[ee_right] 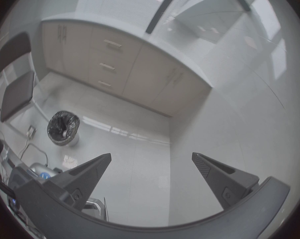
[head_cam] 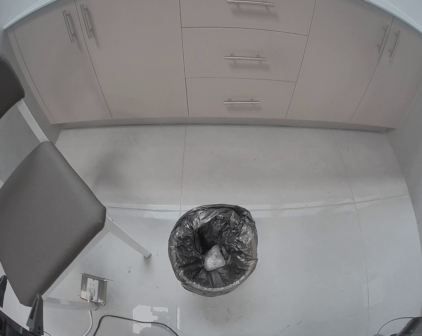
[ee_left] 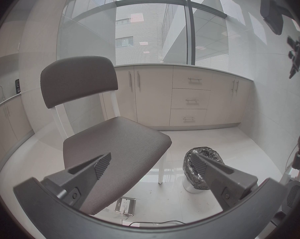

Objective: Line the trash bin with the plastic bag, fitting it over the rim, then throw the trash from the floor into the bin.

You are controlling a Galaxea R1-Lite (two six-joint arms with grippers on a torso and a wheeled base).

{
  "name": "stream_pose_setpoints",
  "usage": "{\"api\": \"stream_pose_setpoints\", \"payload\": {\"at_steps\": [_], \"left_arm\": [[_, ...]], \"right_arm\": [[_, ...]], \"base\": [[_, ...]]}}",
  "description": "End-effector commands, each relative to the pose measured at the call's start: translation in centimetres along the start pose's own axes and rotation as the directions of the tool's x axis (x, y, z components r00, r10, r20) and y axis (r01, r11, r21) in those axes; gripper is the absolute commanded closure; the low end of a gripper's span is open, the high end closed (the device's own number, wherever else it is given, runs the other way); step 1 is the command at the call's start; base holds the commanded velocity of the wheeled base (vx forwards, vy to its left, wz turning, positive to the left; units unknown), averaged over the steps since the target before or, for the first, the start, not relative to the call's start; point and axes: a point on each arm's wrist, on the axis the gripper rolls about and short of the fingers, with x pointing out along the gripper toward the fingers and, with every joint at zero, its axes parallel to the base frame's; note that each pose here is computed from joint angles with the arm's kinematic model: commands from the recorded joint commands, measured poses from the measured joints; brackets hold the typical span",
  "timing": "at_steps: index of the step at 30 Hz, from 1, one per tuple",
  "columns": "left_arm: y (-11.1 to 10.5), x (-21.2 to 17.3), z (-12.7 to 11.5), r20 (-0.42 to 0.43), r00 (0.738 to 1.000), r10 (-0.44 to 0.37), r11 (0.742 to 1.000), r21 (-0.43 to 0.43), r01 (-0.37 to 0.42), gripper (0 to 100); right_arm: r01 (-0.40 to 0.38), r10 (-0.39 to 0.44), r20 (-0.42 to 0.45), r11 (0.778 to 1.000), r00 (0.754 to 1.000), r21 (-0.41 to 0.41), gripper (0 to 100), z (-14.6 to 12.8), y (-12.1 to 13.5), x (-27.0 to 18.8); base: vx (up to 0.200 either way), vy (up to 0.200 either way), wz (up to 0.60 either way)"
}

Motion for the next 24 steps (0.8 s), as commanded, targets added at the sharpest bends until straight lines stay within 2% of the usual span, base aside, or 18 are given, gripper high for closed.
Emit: {"api": "stream_pose_setpoints", "payload": {"at_steps": [1, 2, 3, 5, 6, 7, 9, 11, 12, 13, 14, 16, 18, 21, 22, 23, 24], "left_arm": [[0.0, 0.0, -0.5, -0.001, 1.0, 0.001, 1.0, 0.0, -0.001, 0], [0.0, 0.0, -0.5, -0.001, 1.0, 0.001, 1.0, 0.0, -0.001, 0], [0.0, 0.0, -0.5, -0.001, 1.0, 0.001, 1.0, 0.0, -0.001, 0], [0.0, 0.0, -0.5, -0.001, 1.0, 0.001, 1.0, 0.0, -0.001, 0], [0.0, 0.0, -0.5, -0.001, 1.0, 0.0, 1.0, 0.0, 0.0, 0], [0.0, 0.0, -0.5, -0.001, 1.0, 0.001, 1.0, 0.0, -0.001, 0], [0.0, 0.0, -0.5, -0.001, 1.0, 0.001, 1.0, 0.0, -0.001, 0], [0.0, 0.0, -0.5, -0.001, 1.0, 0.0, 1.0, 0.0, 0.0, 0], [0.0, 0.0, -0.5, -0.001, 1.0, 0.001, 1.0, 0.0, -0.001, 0], [0.0, 0.0, -0.5, -0.001, 1.0, 0.0, 1.0, 0.0, 0.0, 0], [0.0, 0.0, -0.5, -0.001, 1.0, 0.001, 1.0, 0.0, -0.001, 0], [0.0, 0.0, -0.5, -0.001, 1.0, 0.0, 1.0, 0.0, 0.0, 0], [0.0, 0.0, -0.5, -0.001, 1.0, 0.0, 1.0, 0.0, 0.0, 0], [0.0, 0.0, -0.5, -0.001, 1.0, 0.0, 1.0, 0.0, 0.0, 0], [0.0, 0.0, -0.5, -0.001, 1.0, 0.0, 1.0, 0.0, 0.0, 0], [0.0, 0.0, -0.5, -0.001, 1.0, 0.0, 1.0, 0.0, 0.0, 0], [0.0, 0.0, -0.5, -0.001, 1.0, 0.0, 1.0, 0.0, 0.0, 0]], "right_arm": [[0.101, -0.239, 0.358, 0.926, 0.903, 0.363, 0, -14.6, 1.3, -13.9], [0.101, -0.239, 0.358, 0.926, 0.903, 0.363, 0, -14.6, 1.3, -13.9], [0.076, -0.299, 0.503, 0.906, 0.811, 0.416, 0, -17.0, 2.6, -16.6], [0.058, -0.385, 0.628, 0.878, 0.677, 0.475, 0, -19.0, 3.1, -18.9], [0.055, -0.405, 0.649, 0.871, 0.644, 0.489, 0, -19.5, 3.2, -19.4], [0.052, -0.453, 0.688, 0.854, 0.567, 0.518, 0, -20.5, 3.6, -20.2], [0.063, -0.453, 0.686, 0.856, 0.569, 0.514, 0, -20.6, 3.9, -19.7], [0.091, -0.44, 0.673, 0.868, 0.595, 0.488, 0, -21.6, 5.3, -17.3], [0.093, -0.44, 0.672, 0.869, 0.596, 0.486, 0, -21.7, 5.3, -17.2], [0.086, -0.41, 0.645, 0.877, 0.645, 0.472, 0, -21.9, 5.9, -15.5], [0.079, -0.403, 0.636, 0.877, 0.658, 0.475, 0, -21.7, 5.9, -15.2], [0.035, -0.383, 0.64, 0.874, 0.666, 0.485, 0, -21.8, 5.7, -14.6], [-0.036, -0.286, 0.632, 0.894, 0.721, 0.446, 0, -22.1, 5.6, -11.9], [-0.071, -0.201, 0.594, 0.913, 0.779, 0.402, 0, -21.8, 7.2, -8.9], [-0.101, -0.166, 0.56, 0.905, 0.812, 0.414, 0, -21.5, 7.8, -7.4], [-0.108, -0.16, 0.558, 0.903, 0.815, 0.417, 0, -21.4, 7.8, -7.3], [-0.16, -0.115, 0.519, 0.876, 0.847, 0.455, 0, -21.1, 8.5, -5.3]], "base": [[0.0, 0.0, 0.0], [0.0, 0.0, 0.0], [0.0, 0.0, 0.0], [0.0, 0.0, 0.0], [0.0, 0.0, 0.0], [0.0, 0.0, 0.0], [0.0, 0.0, 0.0], [0.0, 0.0, 0.0], [0.0, 0.0, 0.0], [0.0, 0.0, 0.0], [0.0, 0.0, 0.0], [0.0, 0.0, 0.0], [0.0, 0.0, 0.0], [0.0, 0.0, 0.0], [0.0, 0.0, 0.0], [0.0, 0.0, 0.0], [0.0, 0.0, 0.0]]}}
